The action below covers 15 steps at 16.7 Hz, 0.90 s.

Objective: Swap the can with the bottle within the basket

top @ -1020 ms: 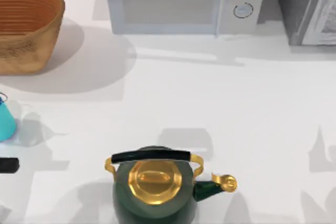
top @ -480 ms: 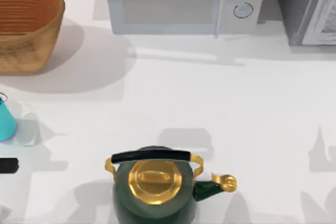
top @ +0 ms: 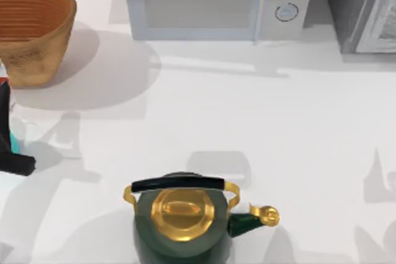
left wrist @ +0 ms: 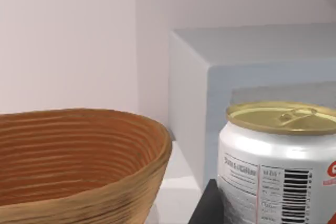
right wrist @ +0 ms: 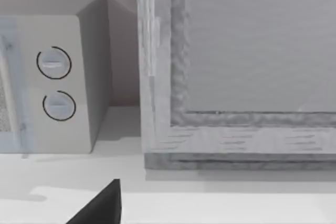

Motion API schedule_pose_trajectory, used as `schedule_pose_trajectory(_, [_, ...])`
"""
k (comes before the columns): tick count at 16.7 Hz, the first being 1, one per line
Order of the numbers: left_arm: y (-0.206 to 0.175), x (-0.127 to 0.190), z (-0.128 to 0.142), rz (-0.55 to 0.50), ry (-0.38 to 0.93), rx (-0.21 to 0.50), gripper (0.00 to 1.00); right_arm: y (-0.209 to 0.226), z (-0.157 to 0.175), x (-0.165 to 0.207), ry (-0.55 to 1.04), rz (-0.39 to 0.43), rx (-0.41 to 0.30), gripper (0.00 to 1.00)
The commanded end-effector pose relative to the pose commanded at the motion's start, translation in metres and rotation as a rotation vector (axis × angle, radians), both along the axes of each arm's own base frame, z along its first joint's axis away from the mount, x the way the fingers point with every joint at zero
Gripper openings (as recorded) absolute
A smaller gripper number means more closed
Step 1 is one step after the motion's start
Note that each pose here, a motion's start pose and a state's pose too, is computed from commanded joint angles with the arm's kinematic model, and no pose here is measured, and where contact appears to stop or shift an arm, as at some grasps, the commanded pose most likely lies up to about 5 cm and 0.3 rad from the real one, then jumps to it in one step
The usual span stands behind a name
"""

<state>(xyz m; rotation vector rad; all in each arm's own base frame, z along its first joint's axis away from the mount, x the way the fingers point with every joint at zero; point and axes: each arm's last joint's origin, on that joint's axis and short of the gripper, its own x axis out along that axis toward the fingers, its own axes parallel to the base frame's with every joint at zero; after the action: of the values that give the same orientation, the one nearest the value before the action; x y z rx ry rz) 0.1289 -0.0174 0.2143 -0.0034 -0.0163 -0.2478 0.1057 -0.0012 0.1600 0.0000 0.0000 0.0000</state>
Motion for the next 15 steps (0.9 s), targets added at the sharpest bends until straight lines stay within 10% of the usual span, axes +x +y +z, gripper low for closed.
schedule_pose_trajectory(15, [-0.066,0.131,0.045,-0.565,-0.048,0.031,0.00,0.000,0.000,0.000,0.000,0.000,0.000,1.00])
